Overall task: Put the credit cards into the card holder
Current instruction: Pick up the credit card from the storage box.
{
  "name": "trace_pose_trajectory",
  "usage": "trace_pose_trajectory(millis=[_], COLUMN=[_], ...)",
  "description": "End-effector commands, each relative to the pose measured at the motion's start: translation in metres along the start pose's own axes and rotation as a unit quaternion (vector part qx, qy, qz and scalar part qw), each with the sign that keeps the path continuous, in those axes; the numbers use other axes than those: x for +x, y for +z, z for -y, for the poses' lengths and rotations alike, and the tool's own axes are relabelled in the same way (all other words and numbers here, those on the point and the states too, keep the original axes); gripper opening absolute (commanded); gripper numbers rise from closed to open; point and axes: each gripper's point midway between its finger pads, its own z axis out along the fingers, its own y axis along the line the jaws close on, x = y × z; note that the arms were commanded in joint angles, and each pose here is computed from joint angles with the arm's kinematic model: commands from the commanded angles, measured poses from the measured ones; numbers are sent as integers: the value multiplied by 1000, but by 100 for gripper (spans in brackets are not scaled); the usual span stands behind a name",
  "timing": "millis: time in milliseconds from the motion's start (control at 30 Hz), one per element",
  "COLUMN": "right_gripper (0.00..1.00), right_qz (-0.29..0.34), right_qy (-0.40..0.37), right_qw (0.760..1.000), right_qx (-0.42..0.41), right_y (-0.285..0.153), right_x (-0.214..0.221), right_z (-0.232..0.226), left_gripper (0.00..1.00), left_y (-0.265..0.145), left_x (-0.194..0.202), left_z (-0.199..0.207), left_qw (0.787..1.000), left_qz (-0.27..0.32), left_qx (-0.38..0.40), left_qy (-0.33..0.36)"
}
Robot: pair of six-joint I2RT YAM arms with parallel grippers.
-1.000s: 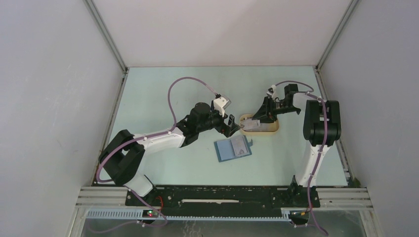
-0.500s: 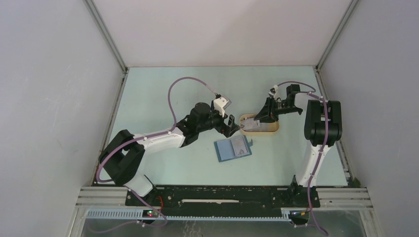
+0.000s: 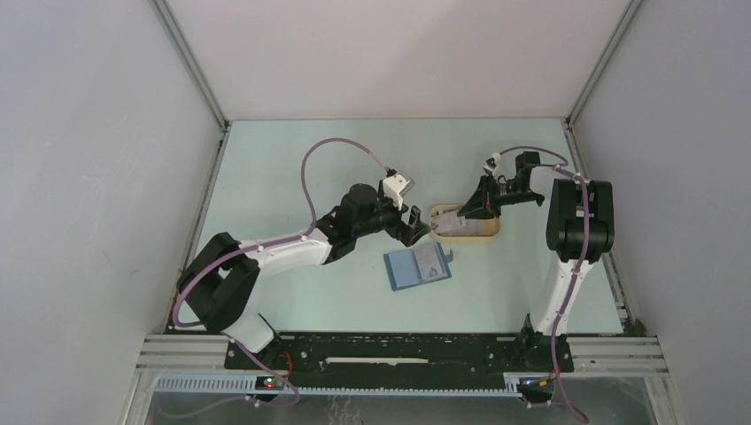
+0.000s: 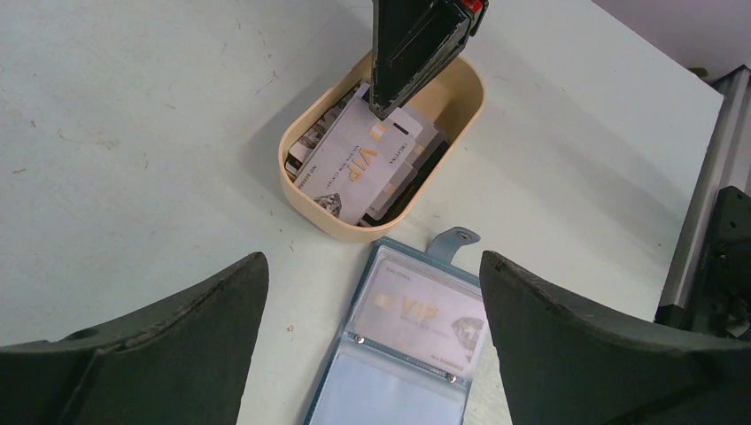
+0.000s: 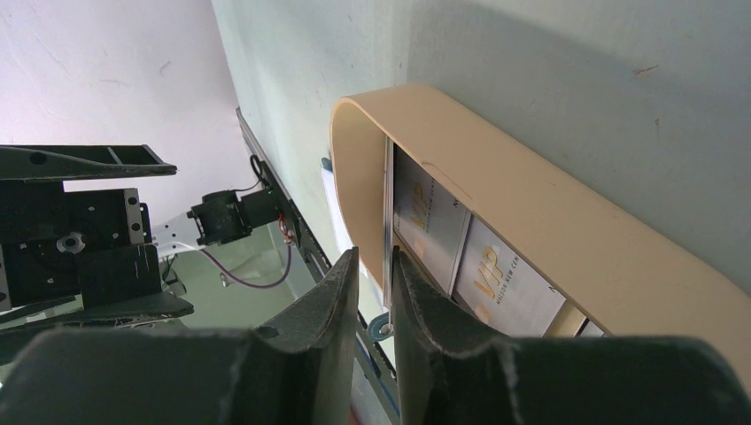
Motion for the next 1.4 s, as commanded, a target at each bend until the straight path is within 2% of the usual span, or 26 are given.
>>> trace_pose_trajectory(millis=[0,933,1367], right_gripper=[28,21,14], right_qz=[17,20,20], right_qy=[-33,-31,-33], right_qw=[999,999,999], right_qx=[-14,-17,-16], right_y=[-12,-16,-17], right_x=[-11,-11,-11], right_z=[-19,-19,-19], left_gripper=[93,93,93], left_y=[4,4,4], left_x=[-29,-28,-28], left_z=[2,1,2], left_qw=[999,999,999], left_qz=[32,29,30], left_qx=[2,1,2], left_qy=[21,22,22])
